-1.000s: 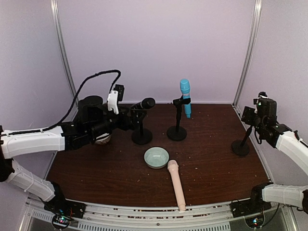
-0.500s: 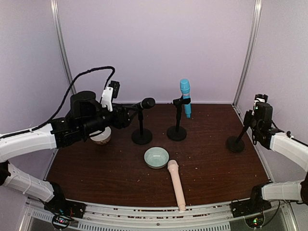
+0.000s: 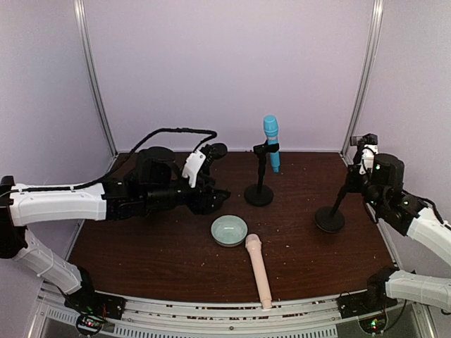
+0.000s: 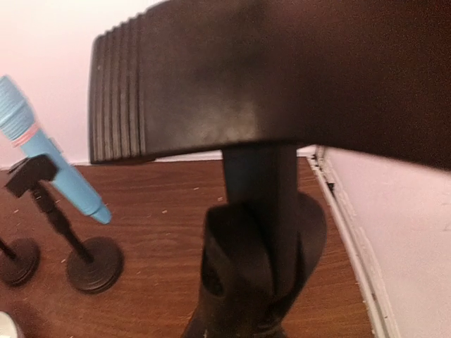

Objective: Attach the microphones to the stand

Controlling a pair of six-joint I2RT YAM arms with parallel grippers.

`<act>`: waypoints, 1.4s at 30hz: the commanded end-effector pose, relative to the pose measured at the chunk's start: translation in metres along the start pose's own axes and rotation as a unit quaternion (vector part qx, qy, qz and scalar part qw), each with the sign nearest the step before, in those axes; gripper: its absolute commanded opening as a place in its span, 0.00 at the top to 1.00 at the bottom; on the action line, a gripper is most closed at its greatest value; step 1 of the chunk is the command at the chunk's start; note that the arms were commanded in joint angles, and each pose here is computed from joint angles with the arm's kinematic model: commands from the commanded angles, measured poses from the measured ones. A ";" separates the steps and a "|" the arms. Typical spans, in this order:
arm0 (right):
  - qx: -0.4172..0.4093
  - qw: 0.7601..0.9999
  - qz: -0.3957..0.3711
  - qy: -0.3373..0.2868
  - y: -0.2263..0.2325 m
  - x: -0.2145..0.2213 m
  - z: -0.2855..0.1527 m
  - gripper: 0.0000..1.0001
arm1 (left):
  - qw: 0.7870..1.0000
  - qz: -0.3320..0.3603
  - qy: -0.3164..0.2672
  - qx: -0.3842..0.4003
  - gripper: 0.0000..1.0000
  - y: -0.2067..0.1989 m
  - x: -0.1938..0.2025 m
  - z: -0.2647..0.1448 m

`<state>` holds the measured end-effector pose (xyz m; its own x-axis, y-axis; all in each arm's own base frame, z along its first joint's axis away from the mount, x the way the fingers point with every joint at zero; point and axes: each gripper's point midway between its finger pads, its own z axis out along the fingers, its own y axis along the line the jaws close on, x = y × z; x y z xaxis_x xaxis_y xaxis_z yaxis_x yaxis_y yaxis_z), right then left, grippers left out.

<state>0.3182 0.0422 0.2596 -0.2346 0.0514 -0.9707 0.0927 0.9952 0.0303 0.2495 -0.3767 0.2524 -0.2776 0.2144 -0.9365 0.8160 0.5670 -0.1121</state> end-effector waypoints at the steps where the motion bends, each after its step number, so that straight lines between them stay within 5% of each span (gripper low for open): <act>1: -0.081 0.997 0.003 -0.005 0.042 -0.020 -0.030 1.00 | 0.998 0.017 -0.011 0.053 0.37 -0.021 -0.001 0.017; 7: -0.215 0.976 0.028 -0.002 0.093 -0.033 -0.075 1.00 | 0.991 0.063 0.017 0.118 0.44 -0.064 0.027 0.036; 16: -0.351 0.929 0.116 -0.005 0.139 -0.047 -0.106 1.00 | 0.985 0.063 -0.043 0.157 0.46 -0.117 0.022 0.073; 27: -0.407 0.901 0.147 -0.017 0.161 -0.062 -0.118 1.00 | 0.982 0.049 -0.050 0.176 0.46 -0.134 0.018 0.118; 42: -0.423 0.893 0.153 -0.025 0.165 -0.068 -0.122 1.00 | 0.979 0.038 -0.049 0.194 0.69 -0.144 0.020 0.139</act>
<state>0.2373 0.2090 0.3218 -0.3388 0.2565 -0.9052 -0.5650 0.7138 0.4138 0.1970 -0.5526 0.1862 -0.1891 0.2213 -0.9567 0.9630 0.2322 -0.1367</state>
